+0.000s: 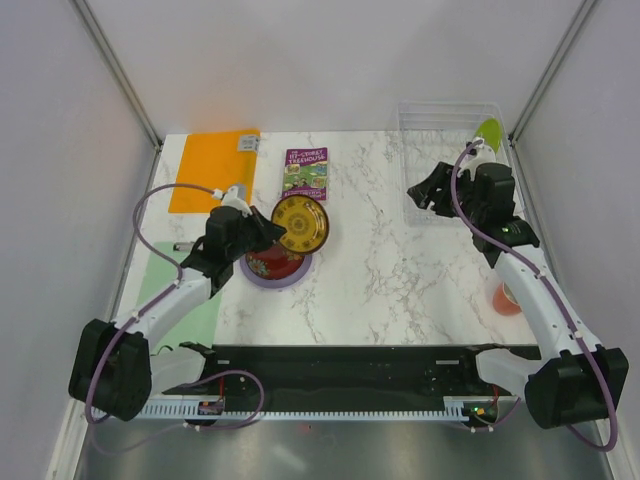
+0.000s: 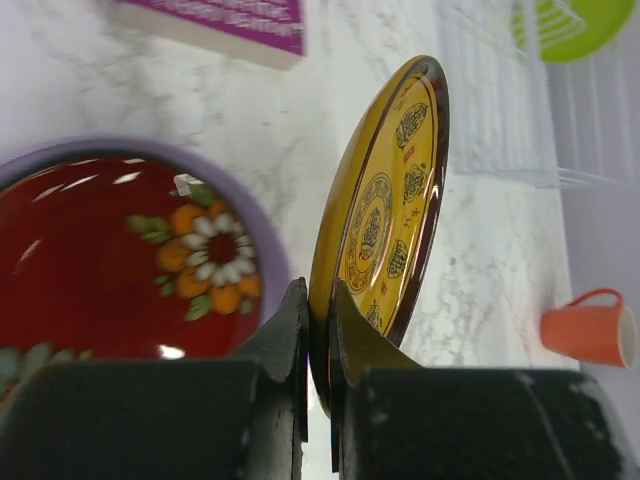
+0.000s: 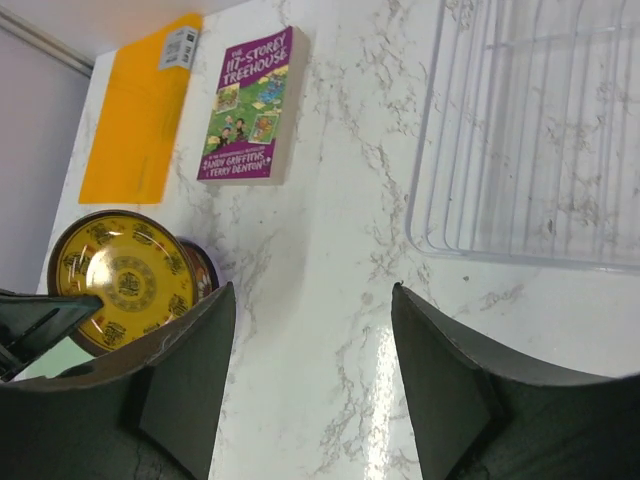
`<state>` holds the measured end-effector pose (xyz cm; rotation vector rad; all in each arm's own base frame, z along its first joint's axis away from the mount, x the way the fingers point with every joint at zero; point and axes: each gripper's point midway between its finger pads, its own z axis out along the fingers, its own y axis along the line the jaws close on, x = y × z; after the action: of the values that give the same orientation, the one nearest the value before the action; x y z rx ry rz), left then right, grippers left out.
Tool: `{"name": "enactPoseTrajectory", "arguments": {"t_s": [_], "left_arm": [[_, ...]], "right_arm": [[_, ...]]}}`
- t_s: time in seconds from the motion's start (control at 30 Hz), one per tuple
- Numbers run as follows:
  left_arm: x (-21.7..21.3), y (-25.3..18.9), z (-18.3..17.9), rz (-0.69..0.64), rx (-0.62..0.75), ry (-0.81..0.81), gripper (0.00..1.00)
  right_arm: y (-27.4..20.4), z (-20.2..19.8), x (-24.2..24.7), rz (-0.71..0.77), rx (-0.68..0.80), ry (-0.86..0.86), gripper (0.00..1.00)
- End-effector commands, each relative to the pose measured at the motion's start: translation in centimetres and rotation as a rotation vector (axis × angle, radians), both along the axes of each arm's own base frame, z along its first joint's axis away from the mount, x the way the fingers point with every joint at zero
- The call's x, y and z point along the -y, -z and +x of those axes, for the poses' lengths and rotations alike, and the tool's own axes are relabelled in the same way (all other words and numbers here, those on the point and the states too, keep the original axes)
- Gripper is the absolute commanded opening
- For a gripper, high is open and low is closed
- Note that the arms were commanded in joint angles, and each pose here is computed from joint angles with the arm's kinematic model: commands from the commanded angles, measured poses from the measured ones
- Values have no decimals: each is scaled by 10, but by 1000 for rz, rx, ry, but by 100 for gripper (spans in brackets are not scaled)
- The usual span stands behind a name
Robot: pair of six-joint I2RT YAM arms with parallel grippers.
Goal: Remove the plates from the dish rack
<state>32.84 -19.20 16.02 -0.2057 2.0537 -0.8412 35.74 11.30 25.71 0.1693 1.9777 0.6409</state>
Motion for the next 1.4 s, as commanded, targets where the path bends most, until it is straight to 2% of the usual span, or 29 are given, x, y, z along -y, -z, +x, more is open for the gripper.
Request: {"name": "enactPoseTrajectory", "arguments": {"t_s": [0.0, 0.17, 0.57, 0.63, 0.73, 0.77, 0.8, 0.87, 1.07, 1.2, 1.37], "left_arm": [[-50, 19, -5, 25, -41, -154, 2], [-81, 46, -9, 18, -103, -235, 2], [-89, 93, -22, 38, -259, -292, 2], [-90, 97, -25, 45, -267, -293, 12], [-90, 97, -27, 39, -275, -291, 44], [-88, 97, -29, 34, -280, -284, 62], [-87, 98, -29, 31, -283, -279, 71], [-85, 99, -31, 27, -291, -269, 82], [-86, 102, -34, 45, -295, -252, 100], [-91, 95, -34, 133, -313, -225, 100], [-109, 80, -28, 272, -305, -243, 100]], "right_arm": [[-6, 1, 12, -56, 18, 30, 70], [-8, 8, 24, -95, 27, 70, 70], [-57, 36, 61, -184, 96, 167, 71], [-60, 37, 65, -197, 103, 180, 71], [-58, 44, 85, -259, 83, 254, 72], [-58, 49, 95, -283, 73, 295, 72], [-55, 51, 103, -309, 53, 327, 72], [-49, 60, 122, -369, 20, 407, 72], [-32, 80, 158, -482, -58, 561, 72], [-28, 94, 186, -567, -95, 692, 72], [-14, 126, 204, -659, -124, 748, 72]]}}
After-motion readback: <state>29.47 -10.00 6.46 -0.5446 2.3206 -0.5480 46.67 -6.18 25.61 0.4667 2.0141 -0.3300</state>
